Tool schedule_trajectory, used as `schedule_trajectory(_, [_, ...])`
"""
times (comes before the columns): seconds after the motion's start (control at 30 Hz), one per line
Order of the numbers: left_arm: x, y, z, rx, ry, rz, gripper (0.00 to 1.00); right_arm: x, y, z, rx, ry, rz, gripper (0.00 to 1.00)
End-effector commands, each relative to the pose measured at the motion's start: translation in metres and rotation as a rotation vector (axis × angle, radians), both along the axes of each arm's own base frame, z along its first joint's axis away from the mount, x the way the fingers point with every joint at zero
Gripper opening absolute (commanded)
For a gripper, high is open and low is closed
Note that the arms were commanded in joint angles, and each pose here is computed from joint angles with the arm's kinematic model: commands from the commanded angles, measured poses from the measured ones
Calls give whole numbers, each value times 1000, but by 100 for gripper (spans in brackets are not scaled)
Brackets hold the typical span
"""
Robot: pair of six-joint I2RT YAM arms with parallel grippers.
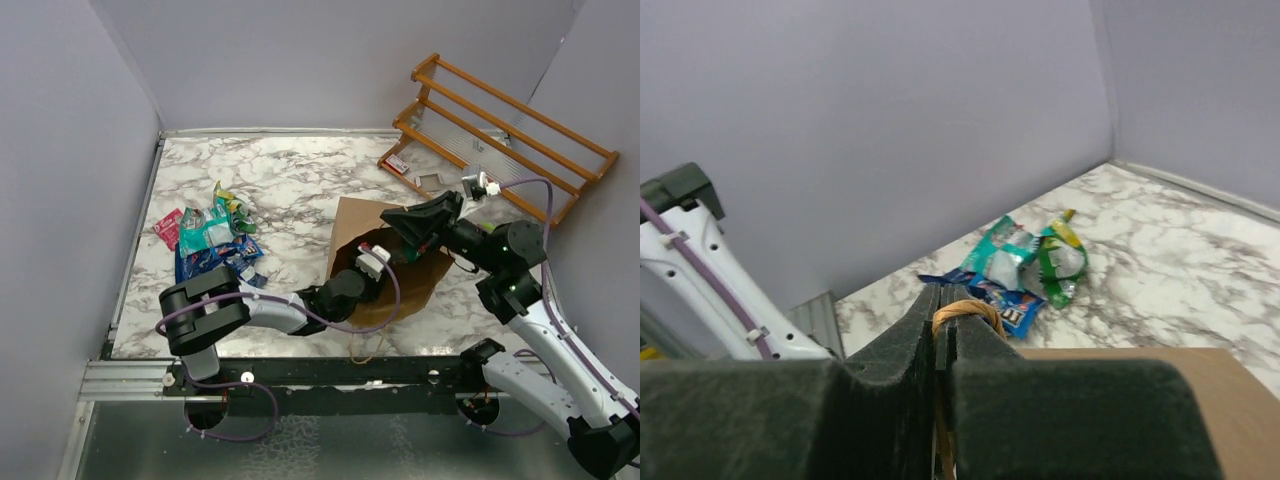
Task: Take the snacks out of the paper bag
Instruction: Adjust the paper bag at the center of the board.
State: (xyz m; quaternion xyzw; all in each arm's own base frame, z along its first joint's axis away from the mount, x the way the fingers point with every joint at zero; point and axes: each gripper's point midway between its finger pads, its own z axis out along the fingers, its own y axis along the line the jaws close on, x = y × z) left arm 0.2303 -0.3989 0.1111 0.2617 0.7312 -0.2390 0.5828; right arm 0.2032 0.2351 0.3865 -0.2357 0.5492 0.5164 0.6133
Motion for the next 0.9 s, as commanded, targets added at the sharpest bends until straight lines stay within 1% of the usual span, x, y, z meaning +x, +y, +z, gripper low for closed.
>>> schedule_trajectory(0.0, [23, -13, 4, 6, -18, 9, 44, 17, -26, 17, -76, -133, -220, 2])
schedule_trajectory(0.07, [26, -25, 5, 9, -11, -25, 44, 20, -34, 19, -119, -182, -279, 2])
schedule_trajectory(0.17, [32, -40, 14, 2, -33, -53, 44, 22, -44, 18, -147, -199, -339, 2])
schedule_trajectory(0.33, [54, -49, 28, -19, -20, -15, 44, 17, -43, 5, -174, -208, -313, 2])
schedule_trajectory(0.4, [56, -52, 29, -21, -26, -19, 44, 20, -43, 0, -167, -191, -321, 2])
schedule_trajectory(0.47, [54, -54, 27, -7, -11, -35, 48, 25, -42, -4, -158, -165, -331, 2])
schedule_trajectory(0.53, [45, -55, 28, -20, 31, -68, 52, 32, -41, -9, -153, -129, -342, 2])
schedule_trajectory(0.6, [29, -51, 33, -55, 69, -123, 55, 37, -38, -13, -159, -109, -337, 2])
schedule_trajectory(0.67, [9, -42, 29, -61, 111, -185, 58, 39, -32, -15, -169, -109, -314, 2])
schedule_trajectory(0.77, [-18, -32, 48, -99, 138, -270, 62, 41, -28, -17, -168, -111, -293, 2])
schedule_trajectory(0.87, [-47, -34, 68, -129, 133, -364, 64, 40, -23, -18, -165, -120, -267, 2])
